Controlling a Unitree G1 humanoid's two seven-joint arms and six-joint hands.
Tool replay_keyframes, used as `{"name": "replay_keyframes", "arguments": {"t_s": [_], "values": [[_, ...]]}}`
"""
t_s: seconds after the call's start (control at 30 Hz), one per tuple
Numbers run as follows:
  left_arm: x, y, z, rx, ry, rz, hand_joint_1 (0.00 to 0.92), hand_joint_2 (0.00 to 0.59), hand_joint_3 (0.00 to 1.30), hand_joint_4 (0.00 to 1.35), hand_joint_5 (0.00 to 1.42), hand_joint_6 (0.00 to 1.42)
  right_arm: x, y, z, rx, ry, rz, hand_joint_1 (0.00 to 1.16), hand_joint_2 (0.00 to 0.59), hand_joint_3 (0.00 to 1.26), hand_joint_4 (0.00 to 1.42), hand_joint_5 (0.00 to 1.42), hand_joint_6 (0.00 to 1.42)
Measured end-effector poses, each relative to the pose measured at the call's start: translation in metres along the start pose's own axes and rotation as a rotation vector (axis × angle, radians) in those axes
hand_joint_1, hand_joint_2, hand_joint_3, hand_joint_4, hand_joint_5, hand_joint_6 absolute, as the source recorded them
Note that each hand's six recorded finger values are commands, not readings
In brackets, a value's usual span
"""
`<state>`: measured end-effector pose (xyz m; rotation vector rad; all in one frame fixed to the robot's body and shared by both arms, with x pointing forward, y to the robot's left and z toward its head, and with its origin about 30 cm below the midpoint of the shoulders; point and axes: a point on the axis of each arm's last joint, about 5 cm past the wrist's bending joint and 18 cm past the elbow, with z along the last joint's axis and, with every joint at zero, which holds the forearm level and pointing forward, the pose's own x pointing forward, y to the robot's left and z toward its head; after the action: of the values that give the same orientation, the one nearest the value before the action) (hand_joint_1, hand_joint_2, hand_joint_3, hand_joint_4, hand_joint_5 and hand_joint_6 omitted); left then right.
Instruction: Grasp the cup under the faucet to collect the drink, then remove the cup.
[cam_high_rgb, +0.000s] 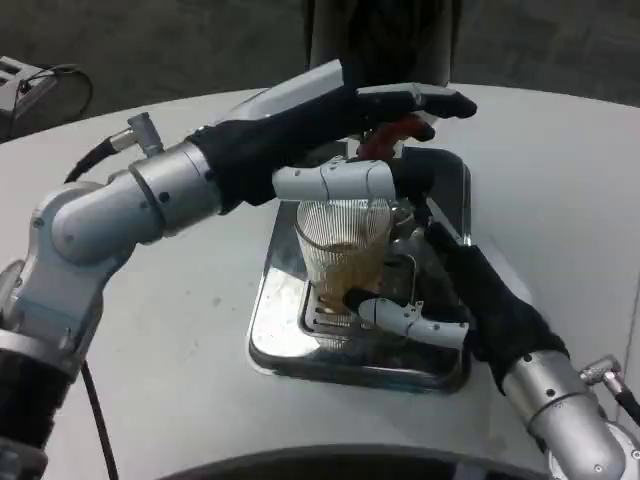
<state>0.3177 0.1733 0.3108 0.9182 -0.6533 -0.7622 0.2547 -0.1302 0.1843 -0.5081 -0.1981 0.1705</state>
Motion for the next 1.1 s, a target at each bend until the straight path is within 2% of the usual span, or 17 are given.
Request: {"name": "replay_keyframes", "arguments": {"t_s": [0.23, 0.53, 0.8, 1.1], "values": [[-0.001, 0.002, 0.0011, 0.013, 0.003, -0.005, 0.0, 0.0, 0.21, 0.12, 0.19, 0.11, 0.008, 0.0027, 0.005, 0.016, -0.012, 0.001, 0.72, 0.2, 0.0, 0.0, 0.0, 0.07], [-0.003, 0.004, 0.0031, 0.027, 0.004, -0.018, 0.0, 0.0, 0.21, 0.13, 0.2, 0.11, 0.012, 0.0056, 0.0038, 0.037, -0.002, 0.013, 0.72, 0.2, 0.0, 0.0, 0.0, 0.05], [-0.004, 0.007, 0.0049, 0.04, 0.009, -0.025, 0.0, 0.0, 0.22, 0.14, 0.2, 0.11, 0.018, 0.0114, 0.0075, 0.065, -0.04, 0.012, 0.72, 0.2, 0.0, 0.0, 0.0, 0.05], [-0.005, 0.009, 0.0066, 0.046, 0.014, -0.032, 0.0, 0.0, 0.23, 0.15, 0.2, 0.11, 0.022, 0.0171, 0.0058, 0.076, -0.035, 0.011, 0.72, 0.2, 0.0, 0.0, 0.0, 0.06]]}}
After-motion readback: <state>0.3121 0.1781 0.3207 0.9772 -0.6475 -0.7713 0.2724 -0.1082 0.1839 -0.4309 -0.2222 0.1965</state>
